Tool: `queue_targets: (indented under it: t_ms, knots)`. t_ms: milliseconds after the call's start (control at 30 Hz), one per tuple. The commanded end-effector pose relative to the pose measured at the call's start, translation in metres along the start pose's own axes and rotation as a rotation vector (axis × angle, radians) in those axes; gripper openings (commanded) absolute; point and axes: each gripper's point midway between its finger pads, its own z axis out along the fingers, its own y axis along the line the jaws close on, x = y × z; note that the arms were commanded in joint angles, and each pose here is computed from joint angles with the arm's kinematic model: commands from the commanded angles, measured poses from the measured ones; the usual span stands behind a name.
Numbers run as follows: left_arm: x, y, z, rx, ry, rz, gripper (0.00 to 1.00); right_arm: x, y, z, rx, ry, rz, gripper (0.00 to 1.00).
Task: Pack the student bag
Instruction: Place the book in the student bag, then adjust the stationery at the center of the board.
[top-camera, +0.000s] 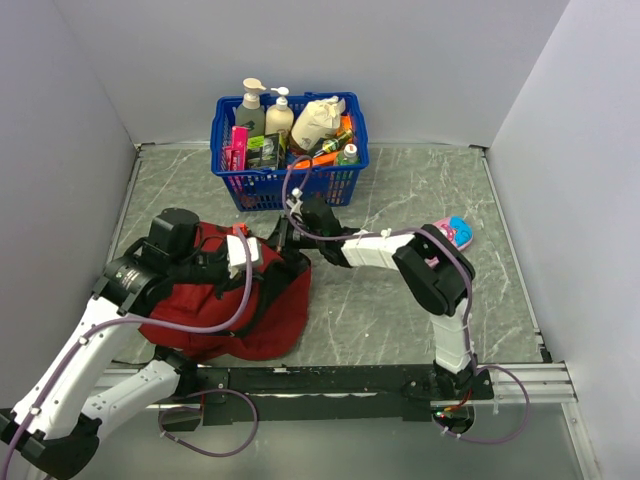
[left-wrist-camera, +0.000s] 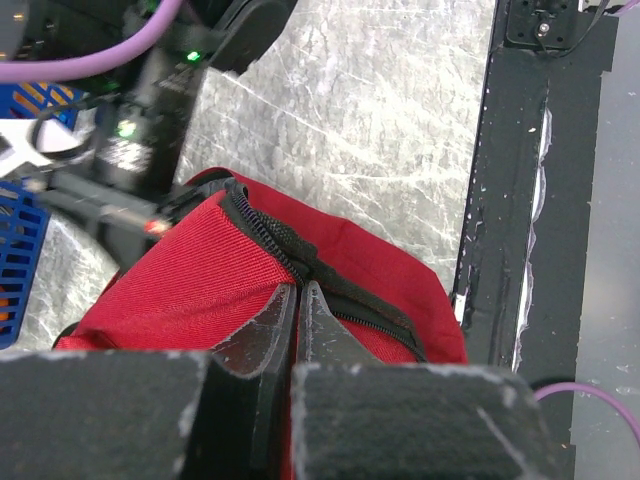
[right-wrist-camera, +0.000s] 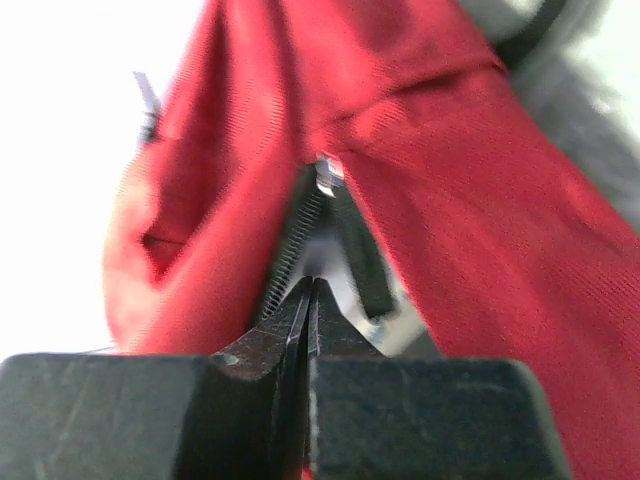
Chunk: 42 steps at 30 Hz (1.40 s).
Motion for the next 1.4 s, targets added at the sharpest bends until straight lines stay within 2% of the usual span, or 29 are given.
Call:
queue_targets:
  t_ms: [0, 33, 67, 100, 133, 167, 200, 267, 300, 367, 500, 533, 633, 700, 767, 867, 1033, 1167, 1367]
  knots:
    - [-0.026, -0.004, -0.007, 0.011, -0.101, 0.074, 0.01, 0.008, 0.007, -0.039, 0.074, 0.007, -0.110, 0.00]
    - [-0.026, -0.004, -0.006, 0.013, -0.102, 0.074, 0.01, 0.010, 0.007, -0.046, 0.094, 0.013, -0.132, 0.00]
    - [-0.026, -0.005, -0.007, 0.014, -0.102, 0.075, 0.01, 0.016, 0.002, -0.061, 0.163, 0.037, -0.123, 0.44]
    - [-0.026, -0.005, -0.006, 0.013, -0.103, 0.073, 0.01, 0.014, 0.001, -0.069, 0.186, 0.035, -0.164, 0.53]
    - [-0.025, -0.004, -0.005, 0.014, -0.103, 0.070, 0.01, 0.014, 0.001, -0.078, 0.197, 0.032, -0.167, 0.69]
    - [-0.024, -0.004, -0.004, 0.014, -0.101, 0.063, 0.01, 0.009, 0.018, -0.094, 0.159, 0.008, -0.179, 0.79]
    - [-0.024, -0.004, -0.004, 0.014, -0.103, 0.064, 0.01, 0.002, 0.008, -0.108, 0.170, -0.020, -0.141, 1.00]
    - [-0.025, -0.003, -0.003, 0.012, -0.106, 0.061, 0.01, -0.016, 0.024, -0.142, 0.143, -0.096, -0.132, 1.00]
    - [-0.025, -0.002, -0.002, 0.013, -0.106, 0.061, 0.01, -0.029, 0.006, -0.164, 0.186, -0.148, -0.075, 1.00]
    - [-0.026, -0.002, -0.003, 0.010, -0.105, 0.062, 0.01, -0.049, 0.006, -0.203, 0.211, -0.271, -0.051, 1.00]
    - [-0.027, -0.001, -0.003, 0.008, -0.107, 0.067, 0.01, -0.079, -0.053, -0.281, 0.381, -0.467, 0.133, 1.00]
    - [-0.028, -0.001, -0.004, 0.008, -0.110, 0.069, 0.01, -0.081, -0.081, -0.309, 0.475, -0.501, 0.241, 1.00]
    - [-0.029, -0.001, -0.003, 0.014, -0.112, 0.060, 0.01, -0.084, -0.126, -0.345, 0.665, -0.537, 0.330, 1.00]
    - [-0.031, -0.001, -0.002, 0.018, -0.118, 0.064, 0.01, -0.083, -0.160, -0.375, 0.772, -0.632, 0.426, 1.00]
    - [-0.030, -0.001, -0.002, 0.020, -0.115, 0.058, 0.01, -0.084, -0.175, -0.393, 0.837, -0.735, 0.463, 1.00]
    - [-0.034, 0.001, -0.003, 0.013, -0.118, 0.062, 0.01, -0.069, -0.199, -0.403, 0.914, -0.784, 0.511, 1.00]
    - [-0.035, 0.001, -0.003, 0.016, -0.125, 0.062, 0.01, -0.066, -0.219, -0.428, 1.075, -0.811, 0.529, 1.00]
    - [-0.036, 0.001, -0.002, 0.019, -0.131, 0.063, 0.01, -0.080, -0.227, -0.443, 1.104, -0.859, 0.546, 1.00]
    - [-0.036, 0.000, -0.004, 0.015, -0.125, 0.068, 0.01, -0.090, -0.248, -0.444, 1.173, -0.836, 0.595, 1.00]
